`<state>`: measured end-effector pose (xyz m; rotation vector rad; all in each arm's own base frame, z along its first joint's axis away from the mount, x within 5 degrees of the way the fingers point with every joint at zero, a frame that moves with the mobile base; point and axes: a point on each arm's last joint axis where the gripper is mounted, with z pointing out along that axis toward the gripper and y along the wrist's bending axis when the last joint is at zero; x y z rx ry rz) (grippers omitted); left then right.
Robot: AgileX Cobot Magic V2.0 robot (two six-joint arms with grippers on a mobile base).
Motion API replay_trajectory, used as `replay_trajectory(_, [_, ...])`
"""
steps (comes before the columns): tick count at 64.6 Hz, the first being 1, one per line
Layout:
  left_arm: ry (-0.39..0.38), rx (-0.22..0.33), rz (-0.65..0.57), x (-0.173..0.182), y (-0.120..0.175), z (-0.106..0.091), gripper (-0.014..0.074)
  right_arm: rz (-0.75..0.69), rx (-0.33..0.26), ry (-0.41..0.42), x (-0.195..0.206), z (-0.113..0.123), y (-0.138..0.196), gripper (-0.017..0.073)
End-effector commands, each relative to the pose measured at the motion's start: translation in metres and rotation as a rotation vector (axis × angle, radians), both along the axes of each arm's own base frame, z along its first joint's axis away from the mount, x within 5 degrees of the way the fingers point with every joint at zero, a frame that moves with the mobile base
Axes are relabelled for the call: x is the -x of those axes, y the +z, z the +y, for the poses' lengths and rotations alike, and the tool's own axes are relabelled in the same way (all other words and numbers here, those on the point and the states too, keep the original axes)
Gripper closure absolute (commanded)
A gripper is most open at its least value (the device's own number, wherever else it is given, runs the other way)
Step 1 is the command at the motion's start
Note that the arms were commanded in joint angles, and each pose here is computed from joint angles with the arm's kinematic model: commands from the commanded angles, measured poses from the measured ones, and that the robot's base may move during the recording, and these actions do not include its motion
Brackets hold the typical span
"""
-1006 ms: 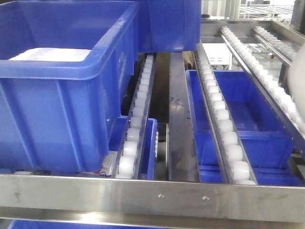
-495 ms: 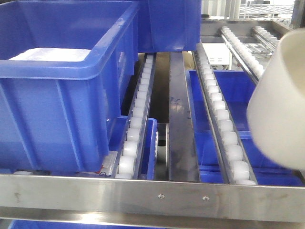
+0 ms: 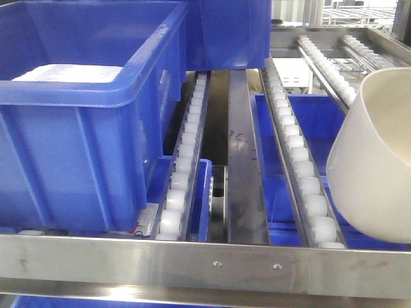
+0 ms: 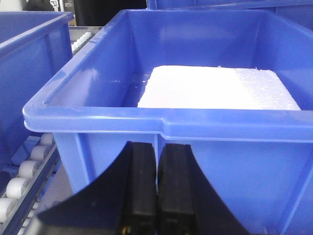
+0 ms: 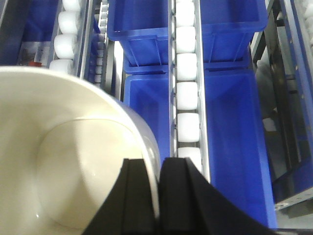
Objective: Move white bin to right shelf second layer
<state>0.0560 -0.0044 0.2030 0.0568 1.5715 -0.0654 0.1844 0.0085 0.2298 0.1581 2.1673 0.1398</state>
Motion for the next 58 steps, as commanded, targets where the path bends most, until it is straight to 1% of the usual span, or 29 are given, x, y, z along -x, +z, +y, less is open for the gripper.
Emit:
replay_trajectory(1, [-0.003,0.016,-0.057,0.000,-0.004,0.000,0.0509,-0.140,0.021,0.003,-0.008,-0.002,0.019,0.0511])
replay_trajectory(9, [-0.003,0.016,-0.057,0.000,-0.004,0.000,0.0509,-0.146,0.034,0.010,-0.008,-0.002,0.020,0.0511])
replay_trajectory(38, [-0.003,0.016,-0.057,0.000,-0.004,0.000,0.0509,-0.154,0.034,0.009,-0.019,-0.001,0.013,0.0511])
replay_trajectory(51, [-0.003,0.016,-0.057,0.000,-0.004,0.000,0.0509,-0.160,0.038,-0.042,-0.020,-0.012,0.013,0.0511])
replay_trajectory(58, [-0.003,0.016,-0.057,0.000,-0.004,0.000,0.0509,-0.160,0.039,-0.050,-0.020,-0.014,0.013,0.0511])
